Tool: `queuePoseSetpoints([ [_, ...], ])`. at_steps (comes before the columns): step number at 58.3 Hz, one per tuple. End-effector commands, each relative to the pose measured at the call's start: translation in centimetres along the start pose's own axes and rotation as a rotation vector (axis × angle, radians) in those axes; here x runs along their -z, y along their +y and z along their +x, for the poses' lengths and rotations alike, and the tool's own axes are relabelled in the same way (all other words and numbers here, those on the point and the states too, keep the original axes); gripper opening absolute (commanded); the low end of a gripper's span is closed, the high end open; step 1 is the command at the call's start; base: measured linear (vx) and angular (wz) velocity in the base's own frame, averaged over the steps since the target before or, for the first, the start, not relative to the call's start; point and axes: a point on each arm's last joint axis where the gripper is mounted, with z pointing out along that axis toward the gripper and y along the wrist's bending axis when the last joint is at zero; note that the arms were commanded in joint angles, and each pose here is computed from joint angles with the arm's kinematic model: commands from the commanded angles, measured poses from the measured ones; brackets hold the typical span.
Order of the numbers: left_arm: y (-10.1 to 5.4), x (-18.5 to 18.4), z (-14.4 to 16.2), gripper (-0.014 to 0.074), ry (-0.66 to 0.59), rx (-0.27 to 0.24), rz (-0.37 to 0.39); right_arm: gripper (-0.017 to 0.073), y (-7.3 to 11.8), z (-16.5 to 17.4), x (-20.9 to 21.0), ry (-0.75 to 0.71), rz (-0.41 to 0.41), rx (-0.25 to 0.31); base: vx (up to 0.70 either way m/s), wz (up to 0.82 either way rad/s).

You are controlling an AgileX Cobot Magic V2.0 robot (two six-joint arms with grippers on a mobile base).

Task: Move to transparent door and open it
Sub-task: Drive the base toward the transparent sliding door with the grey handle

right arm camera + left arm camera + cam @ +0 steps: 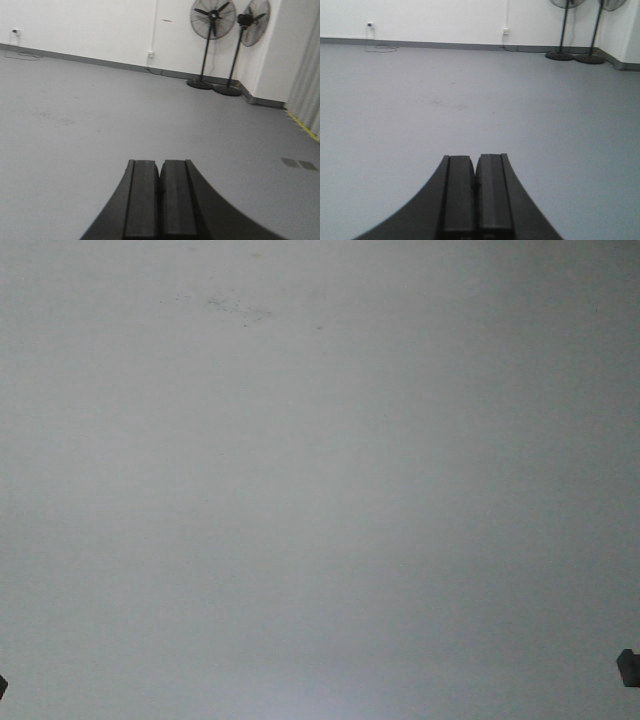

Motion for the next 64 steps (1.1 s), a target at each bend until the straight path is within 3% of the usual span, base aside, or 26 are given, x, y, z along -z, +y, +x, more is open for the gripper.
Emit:
queuePoseSetpoints([
  [1, 0.01, -0.20, 0.04, -0.0006, -0.053, 0.004, 0.004, -0.0008, -0.01, -0.35, 0.03, -0.080, 0.007, 0.005, 0.53, 0.35],
  [64, 0.01, -0.20, 0.04, -0.0006, -0.053, 0.004, 0.004, -0.0008, -0.01, -0.34, 0.03, -0.079, 0.007, 0.005, 0.62, 0.46],
])
